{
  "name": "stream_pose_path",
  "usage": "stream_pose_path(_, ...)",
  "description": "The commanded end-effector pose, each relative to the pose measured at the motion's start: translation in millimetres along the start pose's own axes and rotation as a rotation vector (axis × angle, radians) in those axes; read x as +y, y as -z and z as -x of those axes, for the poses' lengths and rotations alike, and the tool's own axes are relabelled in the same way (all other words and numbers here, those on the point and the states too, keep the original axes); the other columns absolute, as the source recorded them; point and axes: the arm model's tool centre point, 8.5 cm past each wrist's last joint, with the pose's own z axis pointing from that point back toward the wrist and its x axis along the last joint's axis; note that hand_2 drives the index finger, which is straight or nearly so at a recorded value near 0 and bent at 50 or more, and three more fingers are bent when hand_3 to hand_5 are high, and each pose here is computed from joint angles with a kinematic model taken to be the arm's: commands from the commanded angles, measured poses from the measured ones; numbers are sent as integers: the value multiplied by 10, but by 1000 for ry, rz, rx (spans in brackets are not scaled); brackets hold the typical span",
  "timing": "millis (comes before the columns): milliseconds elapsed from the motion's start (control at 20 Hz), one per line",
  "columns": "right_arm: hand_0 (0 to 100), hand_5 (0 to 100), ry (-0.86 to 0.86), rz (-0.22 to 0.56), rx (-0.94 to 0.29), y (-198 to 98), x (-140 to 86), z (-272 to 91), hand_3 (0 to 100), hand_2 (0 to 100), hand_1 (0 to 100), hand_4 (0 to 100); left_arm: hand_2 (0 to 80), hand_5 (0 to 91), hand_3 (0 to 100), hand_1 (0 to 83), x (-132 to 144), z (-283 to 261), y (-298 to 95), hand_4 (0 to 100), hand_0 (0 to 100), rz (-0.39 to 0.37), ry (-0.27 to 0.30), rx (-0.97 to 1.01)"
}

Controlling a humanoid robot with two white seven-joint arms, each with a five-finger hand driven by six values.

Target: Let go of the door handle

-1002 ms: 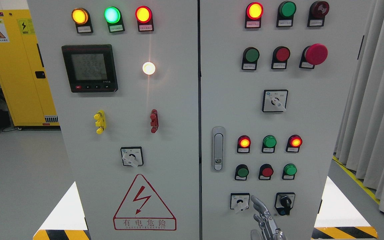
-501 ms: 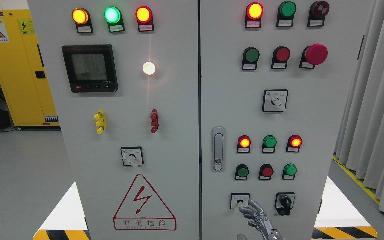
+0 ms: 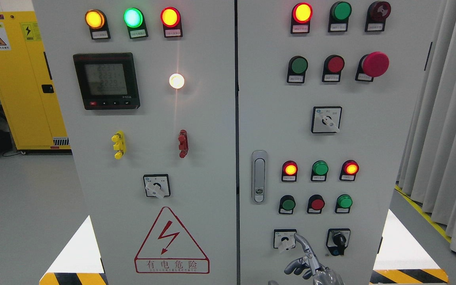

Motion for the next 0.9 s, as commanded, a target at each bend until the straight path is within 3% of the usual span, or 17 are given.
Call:
stream_pose_path(0,257,1000,-221,8,-61,150,75,-111,951,0,335,983,0,0,0,556,-7,-41,3,0,120,2,-1,-12)
stream_pose_path(401,262,1000,-414,62,-102,407,118,-195,955,0,331,984,0,0,0,556,-7,-41,3,0,120,2,-2,-12)
stream_pose_path(852,267,1000,-450,83,-118,644,218,-277,959,0,335,984,0,0,0,556,-7,-41,3,0,120,2,-2,-12)
